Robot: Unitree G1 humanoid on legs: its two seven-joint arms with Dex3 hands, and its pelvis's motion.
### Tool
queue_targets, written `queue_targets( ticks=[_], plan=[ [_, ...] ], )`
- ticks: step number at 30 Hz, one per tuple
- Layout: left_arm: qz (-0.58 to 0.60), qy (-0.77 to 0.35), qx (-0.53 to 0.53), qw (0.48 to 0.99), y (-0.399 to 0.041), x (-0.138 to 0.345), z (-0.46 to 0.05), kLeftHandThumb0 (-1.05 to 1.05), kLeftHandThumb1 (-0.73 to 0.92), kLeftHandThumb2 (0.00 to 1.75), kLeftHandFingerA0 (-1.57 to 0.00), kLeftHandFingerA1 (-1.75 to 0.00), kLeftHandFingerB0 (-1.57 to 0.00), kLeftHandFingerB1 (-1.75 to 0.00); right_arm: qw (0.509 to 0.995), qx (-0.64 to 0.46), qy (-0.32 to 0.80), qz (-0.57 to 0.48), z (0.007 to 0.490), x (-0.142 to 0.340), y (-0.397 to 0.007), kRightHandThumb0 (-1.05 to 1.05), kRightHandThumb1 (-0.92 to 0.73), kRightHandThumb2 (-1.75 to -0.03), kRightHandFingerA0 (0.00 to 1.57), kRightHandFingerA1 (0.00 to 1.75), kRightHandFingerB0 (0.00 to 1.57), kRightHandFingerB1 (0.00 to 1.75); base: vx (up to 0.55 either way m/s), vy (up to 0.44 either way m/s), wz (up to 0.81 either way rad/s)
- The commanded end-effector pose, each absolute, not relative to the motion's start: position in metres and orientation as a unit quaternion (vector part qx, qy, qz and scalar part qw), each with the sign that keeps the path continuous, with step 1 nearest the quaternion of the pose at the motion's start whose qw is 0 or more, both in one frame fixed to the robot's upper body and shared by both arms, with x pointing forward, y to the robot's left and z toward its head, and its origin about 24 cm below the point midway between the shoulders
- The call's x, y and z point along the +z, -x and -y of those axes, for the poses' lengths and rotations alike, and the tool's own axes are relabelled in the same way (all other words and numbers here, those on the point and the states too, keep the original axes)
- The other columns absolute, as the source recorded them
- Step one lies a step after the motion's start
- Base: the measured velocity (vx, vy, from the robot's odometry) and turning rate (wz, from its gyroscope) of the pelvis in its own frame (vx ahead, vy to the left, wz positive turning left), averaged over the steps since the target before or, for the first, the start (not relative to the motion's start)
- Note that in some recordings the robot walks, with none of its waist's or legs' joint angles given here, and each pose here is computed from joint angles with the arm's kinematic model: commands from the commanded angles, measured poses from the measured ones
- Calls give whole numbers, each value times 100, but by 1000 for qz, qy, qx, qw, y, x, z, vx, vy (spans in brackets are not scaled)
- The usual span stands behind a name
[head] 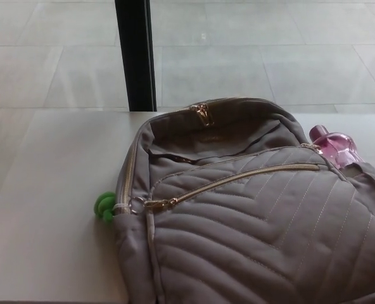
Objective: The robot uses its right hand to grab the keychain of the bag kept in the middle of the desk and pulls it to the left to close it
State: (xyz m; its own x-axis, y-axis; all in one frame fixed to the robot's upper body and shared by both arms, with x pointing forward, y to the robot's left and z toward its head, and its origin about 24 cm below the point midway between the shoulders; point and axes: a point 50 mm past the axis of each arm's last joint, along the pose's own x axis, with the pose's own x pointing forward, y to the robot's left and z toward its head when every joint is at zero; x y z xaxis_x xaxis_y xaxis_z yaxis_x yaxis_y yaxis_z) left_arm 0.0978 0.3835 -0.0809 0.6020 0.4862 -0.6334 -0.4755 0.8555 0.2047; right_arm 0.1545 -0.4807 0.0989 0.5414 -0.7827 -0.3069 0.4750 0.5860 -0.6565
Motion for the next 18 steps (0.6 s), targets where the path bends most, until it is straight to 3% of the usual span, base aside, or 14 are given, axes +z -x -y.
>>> queue_targets(
  ticks=[1,2,3,4,5,7,8,10,11,13,15,16,17,18],
  plan=[
    [-346,-28,302,888,-90,-64,-407,-66,80,64,-71,-53,-52,-44,771,-585,-138,-213,473,4,-78,-75,-83,-72,0,45,0,9,0,0,0],
    [-346,-26,306,887,-90,-64,-407,-67,79,64,-72,-53,-52,-44,754,-589,-204,-206,469,0,-83,-84,-59,-103,0,57,0,43,0,0,0],
    [-346,-24,309,886,-89,-64,-408,-67,78,64,-72,-53,-52,-44,745,-588,-226,-220,466,-4,-84,-74,-82,-73,0,74,0,18,0,0,0],
    [-346,-26,308,886,-89,-64,-408,-67,79,64,-73,-54,-52,-44,743,-589,-220,-230,465,-5,-85,-75,-84,-68,0,84,0,31,0,0,0],
    [-345,-29,305,887,-89,-64,-408,-67,79,65,-73,-54,-51,-45,743,-585,-208,-251,462,-8,-88,-73,-82,-70,18,90,0,42,0,0,0],
    [-345,-30,305,887,-89,-64,-408,-67,79,65,-73,-54,-51,-45,744,-580,-204,-264,461,-11,-89,-73,-82,-70,18,90,0,42,0,0,0],
    [-345,-31,304,887,-91,-63,-408,-65,80,65,-74,-54,-52,-44,744,-579,-198,-269,460,-12,-90,-72,-84,-62,18,95,1,57,0,0,0],
    [-343,-32,302,889,-91,-63,-408,-65,80,64,-73,-54,-52,-45,755,-566,-198,-267,459,-14,-90,-73,-82,-62,2,92,0,54,0,0,0],
    [-344,-32,302,889,-91,-63,-408,-68,78,64,-71,-55,-52,-45,757,-562,-179,-280,459,-12,-90,-76,-80,-63,3,106,0,55,0,0,0],
    [-345,-32,303,888,-90,-64,-408,-69,78,64,-71,-54,-52,-44,763,-556,-152,-294,459,-10,-91,-75,-79,-64,1,99,0,50,0,0,0],
    [-350,-44,301,886,-86,-63,-408,-68,79,64,-73,-54,-53,-45,771,-548,-163,-282,457,-11,-90,-70,-77,-62,3,81,0,50,0,0,0],
    [-351,-39,306,884,-85,-64,-409,-67,79,65,-74,-54,-52,-45,786,-528,-127,-295,454,-12,-90,-73,-75,-62,5,95,0,61,0,0,0],
    [-352,-34,310,882,-85,-65,-409,-67,79,64,-74,-54,-53,-45,793,-517,-115,-299,454,-12,-90,-75,-74,-59,13,89,2,72,0,0,0],
    [-355,-33,310,881,-84,-65,-409,-66,79,64,-73,-54,-54,-45,800,-505,-101,-308,454,-13,-90,-41,-44,-105,16,65,9,60,0,0,0]
  ],
)
